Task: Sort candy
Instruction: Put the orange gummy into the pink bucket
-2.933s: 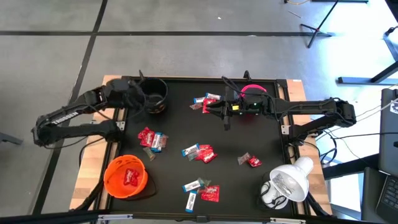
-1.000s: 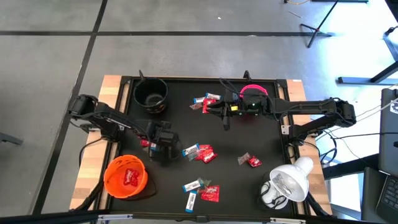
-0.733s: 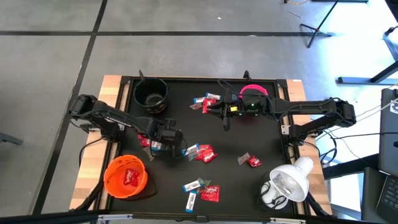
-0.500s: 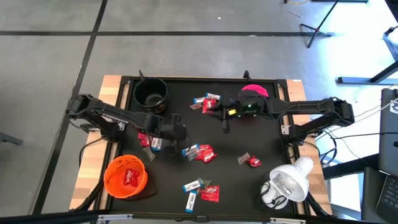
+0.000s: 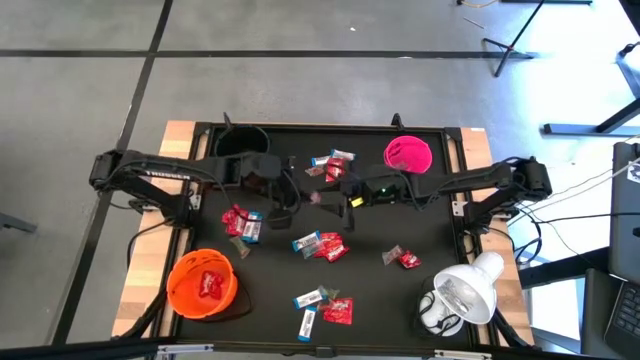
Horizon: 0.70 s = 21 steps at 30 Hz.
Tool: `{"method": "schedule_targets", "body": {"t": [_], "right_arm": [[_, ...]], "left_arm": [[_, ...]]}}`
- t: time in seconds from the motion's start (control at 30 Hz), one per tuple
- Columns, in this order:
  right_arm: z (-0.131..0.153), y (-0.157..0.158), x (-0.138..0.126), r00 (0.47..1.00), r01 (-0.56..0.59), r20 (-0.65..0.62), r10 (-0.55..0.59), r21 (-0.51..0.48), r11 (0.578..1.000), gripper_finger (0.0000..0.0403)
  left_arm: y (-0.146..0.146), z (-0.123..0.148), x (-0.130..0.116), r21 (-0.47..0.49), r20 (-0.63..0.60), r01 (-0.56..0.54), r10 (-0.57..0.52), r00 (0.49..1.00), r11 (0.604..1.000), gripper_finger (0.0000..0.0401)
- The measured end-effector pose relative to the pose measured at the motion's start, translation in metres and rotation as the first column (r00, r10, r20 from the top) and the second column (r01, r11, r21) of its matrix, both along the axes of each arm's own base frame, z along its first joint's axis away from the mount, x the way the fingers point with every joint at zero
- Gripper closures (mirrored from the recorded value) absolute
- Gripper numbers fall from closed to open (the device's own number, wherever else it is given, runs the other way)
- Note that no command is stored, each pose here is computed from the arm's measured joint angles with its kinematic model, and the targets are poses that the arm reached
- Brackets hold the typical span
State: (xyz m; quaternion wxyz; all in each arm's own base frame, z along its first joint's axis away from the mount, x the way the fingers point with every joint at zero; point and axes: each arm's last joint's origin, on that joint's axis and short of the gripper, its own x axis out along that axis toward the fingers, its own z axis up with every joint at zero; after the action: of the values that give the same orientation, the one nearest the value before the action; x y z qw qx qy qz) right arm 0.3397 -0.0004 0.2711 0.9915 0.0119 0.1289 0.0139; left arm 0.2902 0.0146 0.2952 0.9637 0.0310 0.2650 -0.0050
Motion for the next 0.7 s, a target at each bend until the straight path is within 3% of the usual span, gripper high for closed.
{"method": "schedule_targets", "body": {"t": [0.17, 0.3, 0.43, 0.7], "right_arm": [[-0.0048, -0.0009, 0.0029, 1.000, 0.006, -0.008, -0.006, 0.010, 1.000, 0.0158], [-0.0060, -0.0009, 0.0025, 1.000, 0.004, -0.022, -0.004, 0.003, 1.000, 0.0176], [-0.0060, -0.0009, 0.0024, 1.000, 0.003, -0.023, -0.003, -0.001, 1.000, 0.0227], [-0.0078, -0.0009, 0.0018, 0.999, -0.004, -0.042, 0.003, -0.023, 1.000, 0.0369]], "left_arm": [[-0.0008, 0.0035, 0.0038, -0.002, 0.052, 0.013, -0.012, 0.999, 1.000, 0.0401], [-0.0011, 0.0040, 0.0041, -0.002, 0.058, 0.014, -0.014, 0.998, 1.000, 0.0401], [-0.0010, 0.0041, 0.0040, -0.004, 0.059, 0.013, -0.012, 0.998, 1.000, 0.0401], [-0.0007, 0.0041, 0.0040, -0.005, 0.059, -0.001, 0.002, 0.998, 1.000, 0.0401]]}}
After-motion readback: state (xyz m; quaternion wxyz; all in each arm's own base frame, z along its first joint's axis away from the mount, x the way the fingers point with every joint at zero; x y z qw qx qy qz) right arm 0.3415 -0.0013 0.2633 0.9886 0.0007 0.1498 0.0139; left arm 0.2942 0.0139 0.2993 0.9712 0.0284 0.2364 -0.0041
